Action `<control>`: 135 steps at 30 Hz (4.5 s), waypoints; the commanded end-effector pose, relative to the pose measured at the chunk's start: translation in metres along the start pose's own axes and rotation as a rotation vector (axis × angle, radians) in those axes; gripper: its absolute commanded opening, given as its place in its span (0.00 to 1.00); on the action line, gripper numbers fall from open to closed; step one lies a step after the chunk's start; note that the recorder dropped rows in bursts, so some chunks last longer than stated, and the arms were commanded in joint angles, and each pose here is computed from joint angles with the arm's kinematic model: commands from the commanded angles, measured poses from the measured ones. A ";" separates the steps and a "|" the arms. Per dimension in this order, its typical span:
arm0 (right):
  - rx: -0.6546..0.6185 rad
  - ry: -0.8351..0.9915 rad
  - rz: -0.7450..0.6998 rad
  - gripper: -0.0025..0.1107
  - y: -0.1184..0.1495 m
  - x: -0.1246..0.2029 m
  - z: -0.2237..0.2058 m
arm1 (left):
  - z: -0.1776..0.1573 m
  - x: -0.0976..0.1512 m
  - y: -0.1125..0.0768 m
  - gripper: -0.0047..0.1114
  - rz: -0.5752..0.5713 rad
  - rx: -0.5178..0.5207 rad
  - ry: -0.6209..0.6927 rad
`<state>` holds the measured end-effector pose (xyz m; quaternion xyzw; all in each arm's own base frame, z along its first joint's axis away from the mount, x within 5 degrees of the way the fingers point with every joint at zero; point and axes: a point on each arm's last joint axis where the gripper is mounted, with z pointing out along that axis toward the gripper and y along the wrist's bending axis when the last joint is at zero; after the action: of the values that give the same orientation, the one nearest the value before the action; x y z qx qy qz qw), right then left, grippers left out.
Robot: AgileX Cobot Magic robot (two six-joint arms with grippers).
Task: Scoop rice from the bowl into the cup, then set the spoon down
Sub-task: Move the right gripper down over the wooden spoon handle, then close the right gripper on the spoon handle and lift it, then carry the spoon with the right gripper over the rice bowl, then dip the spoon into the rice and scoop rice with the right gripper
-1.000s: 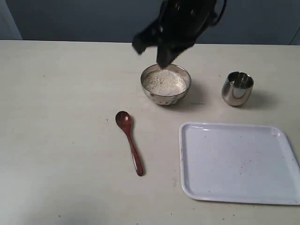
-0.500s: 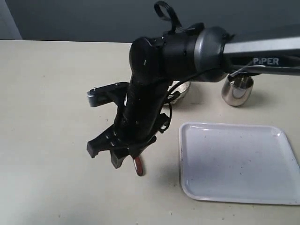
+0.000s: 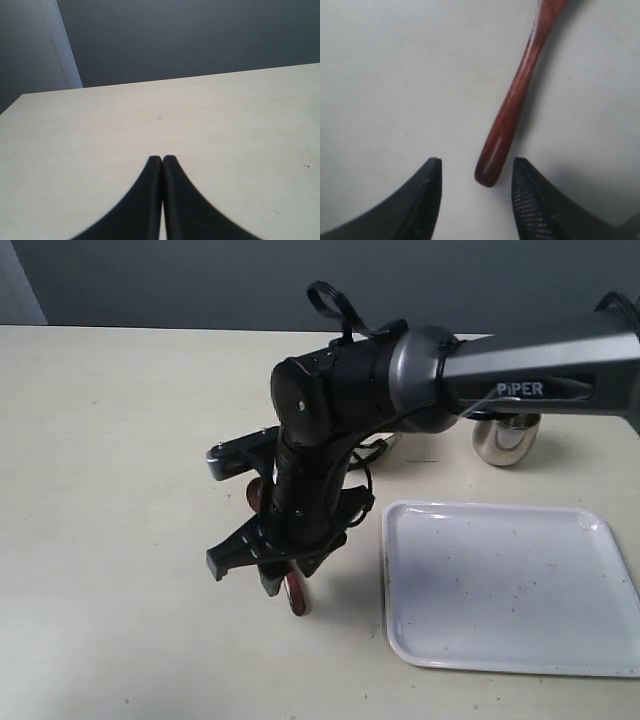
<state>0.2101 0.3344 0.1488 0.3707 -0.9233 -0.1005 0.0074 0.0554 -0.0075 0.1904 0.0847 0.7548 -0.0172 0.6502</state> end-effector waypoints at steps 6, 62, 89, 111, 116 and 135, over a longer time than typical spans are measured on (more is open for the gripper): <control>0.031 -0.017 0.087 0.41 -0.006 -0.004 0.017 | -0.001 -0.002 0.000 0.04 -0.005 0.007 -0.010; 0.650 -0.207 -0.282 0.01 -0.031 -0.017 -0.155 | -0.001 -0.002 0.000 0.04 -0.005 0.007 -0.010; 0.864 0.195 -0.556 0.01 -0.125 -0.021 -0.109 | -0.001 -0.002 0.000 0.04 -0.005 0.007 -0.010; 1.156 0.348 -0.752 0.01 -0.128 -0.046 -0.060 | -0.001 -0.002 0.000 0.04 -0.005 0.007 -0.010; 1.177 0.384 -0.823 0.01 -0.122 -0.049 -0.049 | -0.001 -0.002 0.000 0.04 -0.005 0.007 -0.010; 1.069 0.514 -0.996 0.01 -0.107 -0.052 -0.011 | -0.001 -0.002 0.000 0.04 -0.005 0.007 -0.010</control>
<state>0.3239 0.2905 0.1438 0.6959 -0.5266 0.4878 -0.0191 0.0554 -0.0075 0.1904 0.0852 0.7548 -0.0165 0.6502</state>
